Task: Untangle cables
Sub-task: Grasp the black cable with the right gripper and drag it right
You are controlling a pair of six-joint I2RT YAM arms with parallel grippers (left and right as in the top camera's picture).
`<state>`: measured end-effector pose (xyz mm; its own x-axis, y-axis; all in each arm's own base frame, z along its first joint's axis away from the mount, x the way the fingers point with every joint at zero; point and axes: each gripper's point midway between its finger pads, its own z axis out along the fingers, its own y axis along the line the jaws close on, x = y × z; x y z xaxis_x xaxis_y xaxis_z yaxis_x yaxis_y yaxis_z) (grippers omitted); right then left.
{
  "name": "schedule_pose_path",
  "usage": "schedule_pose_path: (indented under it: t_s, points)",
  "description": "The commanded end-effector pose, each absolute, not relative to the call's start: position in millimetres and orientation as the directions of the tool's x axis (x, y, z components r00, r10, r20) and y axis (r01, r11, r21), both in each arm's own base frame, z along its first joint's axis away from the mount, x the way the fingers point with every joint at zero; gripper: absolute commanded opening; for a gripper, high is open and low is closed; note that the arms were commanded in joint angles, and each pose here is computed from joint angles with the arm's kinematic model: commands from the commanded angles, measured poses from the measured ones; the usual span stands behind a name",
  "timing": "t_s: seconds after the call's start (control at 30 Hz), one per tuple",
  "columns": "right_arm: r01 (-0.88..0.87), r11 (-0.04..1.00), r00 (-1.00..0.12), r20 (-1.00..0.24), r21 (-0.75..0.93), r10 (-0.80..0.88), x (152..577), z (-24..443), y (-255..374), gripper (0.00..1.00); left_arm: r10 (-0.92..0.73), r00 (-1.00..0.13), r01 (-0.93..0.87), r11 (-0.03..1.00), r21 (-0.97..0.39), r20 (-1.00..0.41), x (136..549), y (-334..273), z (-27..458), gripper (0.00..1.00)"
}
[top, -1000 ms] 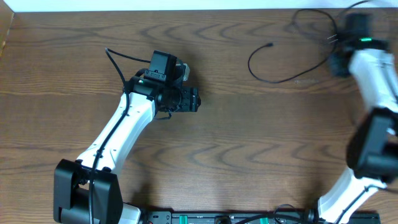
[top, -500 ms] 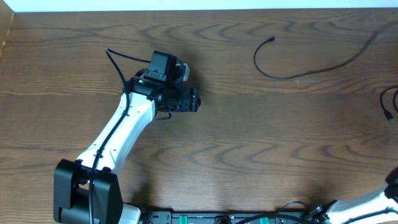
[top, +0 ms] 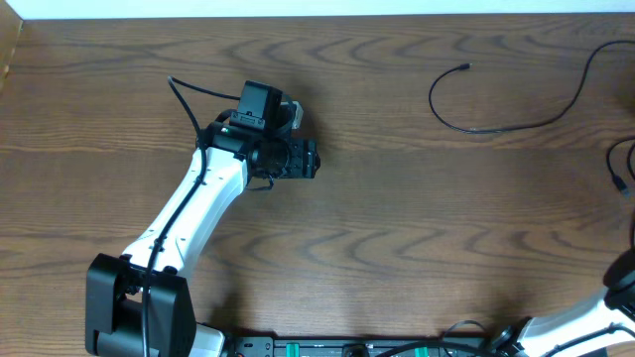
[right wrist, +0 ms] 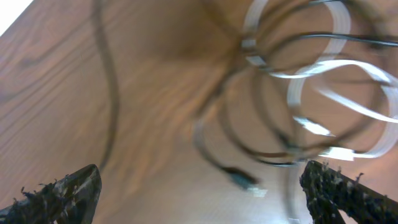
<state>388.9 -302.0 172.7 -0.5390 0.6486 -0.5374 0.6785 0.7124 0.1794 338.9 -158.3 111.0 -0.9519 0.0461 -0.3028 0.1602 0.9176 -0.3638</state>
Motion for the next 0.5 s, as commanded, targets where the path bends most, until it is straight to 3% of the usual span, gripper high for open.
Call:
schedule_pose_path:
  t_s: [0.0, 0.17, 0.27, 0.37, 0.47]
  points:
    - [0.556, 0.811, -0.651, -0.511, 0.183, 0.562, 424, 161, -243, 0.99, 0.053, -0.946, 0.172, 0.918, -0.358, -0.320, 340, -159, 116, 0.74]
    - [0.401, 0.908, -0.776, -0.484, 0.117, 0.405, 455, 136, -165, 0.99, 0.053, -0.946, 0.172, 0.918, -0.358, -0.320, 340, -159, 116, 0.74]
    - [0.430, 0.888, -0.762, -0.463, 0.162, 0.453, 469, 122, -132, 0.99, 0.053, -0.946, 0.172, 0.918, -0.358, -0.319, 340, -159, 116, 0.74]
    - [0.580, 0.768, -0.650, -0.413, 0.274, 0.638, 482, 111, -111, 0.99, 0.053, -0.946, 0.172, 0.918, -0.358, -0.319, 340, -159, 116, 0.73]
    - [0.803, 0.502, -0.419, -0.297, 0.320, 0.858, 477, 91, -102, 0.99, 0.053, -0.948, 0.170, 0.918, -0.358, -0.314, 339, -158, 116, 0.73]
